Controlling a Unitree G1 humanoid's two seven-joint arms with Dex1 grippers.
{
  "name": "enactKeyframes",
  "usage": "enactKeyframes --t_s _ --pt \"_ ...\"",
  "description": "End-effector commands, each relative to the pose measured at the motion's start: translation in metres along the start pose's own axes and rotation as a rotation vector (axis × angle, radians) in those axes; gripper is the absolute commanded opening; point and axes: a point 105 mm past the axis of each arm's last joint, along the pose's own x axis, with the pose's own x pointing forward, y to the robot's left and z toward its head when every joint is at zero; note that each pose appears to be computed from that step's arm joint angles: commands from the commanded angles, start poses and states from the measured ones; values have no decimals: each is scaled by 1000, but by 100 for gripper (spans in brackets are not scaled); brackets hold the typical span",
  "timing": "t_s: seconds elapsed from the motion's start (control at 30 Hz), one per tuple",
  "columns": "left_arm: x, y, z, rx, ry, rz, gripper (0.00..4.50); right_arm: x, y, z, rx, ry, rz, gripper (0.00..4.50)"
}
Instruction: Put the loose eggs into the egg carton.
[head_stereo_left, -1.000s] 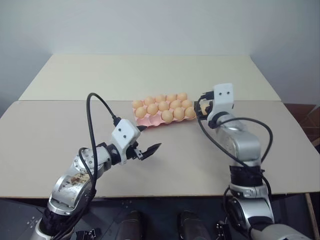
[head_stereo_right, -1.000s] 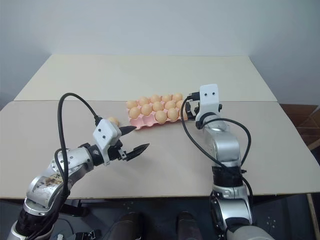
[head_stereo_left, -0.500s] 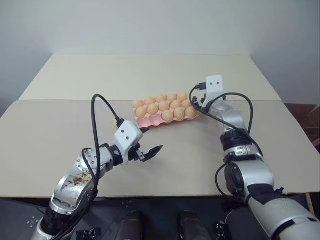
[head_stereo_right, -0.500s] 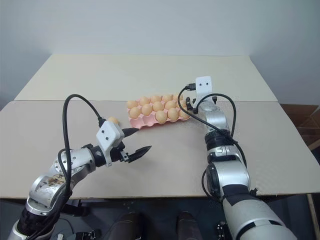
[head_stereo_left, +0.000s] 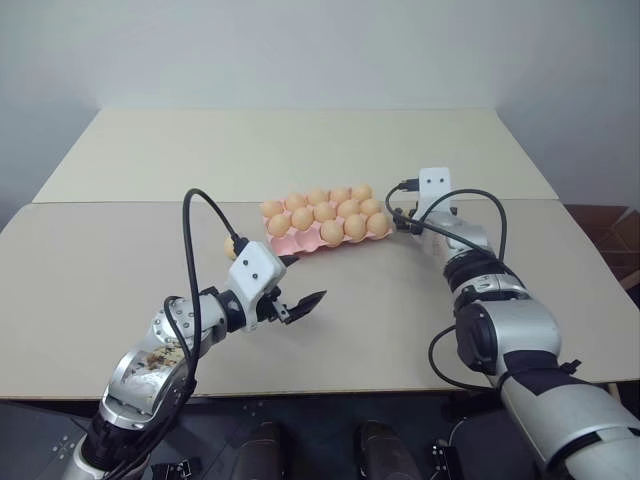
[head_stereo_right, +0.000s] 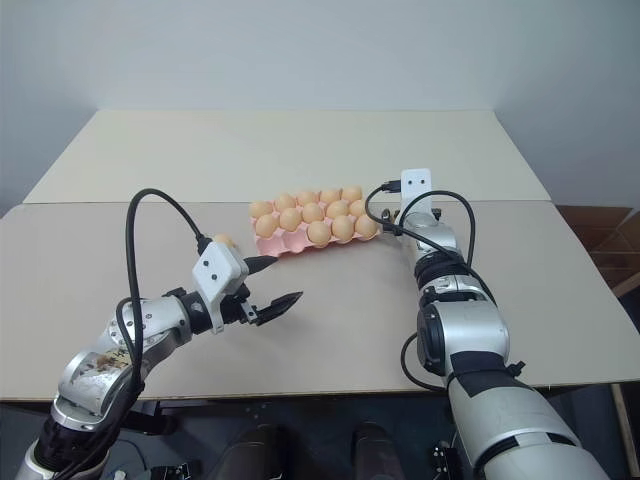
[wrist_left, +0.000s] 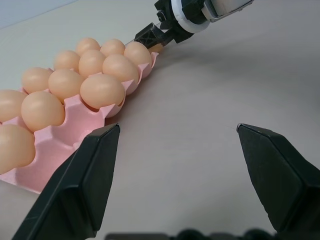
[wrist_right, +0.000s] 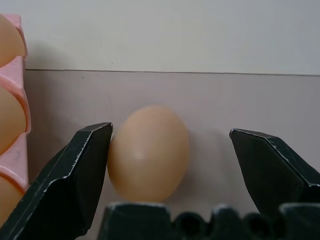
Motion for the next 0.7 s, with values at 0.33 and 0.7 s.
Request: enactKeyframes --t_s 0.33,0.7 --pt "-2 0 11 46 -37 10 405 -1 -1 21 7 -84 14 165" --pt "-24 9 -5 1 25 130 405 -77 40 59 -120 -379 302 143"
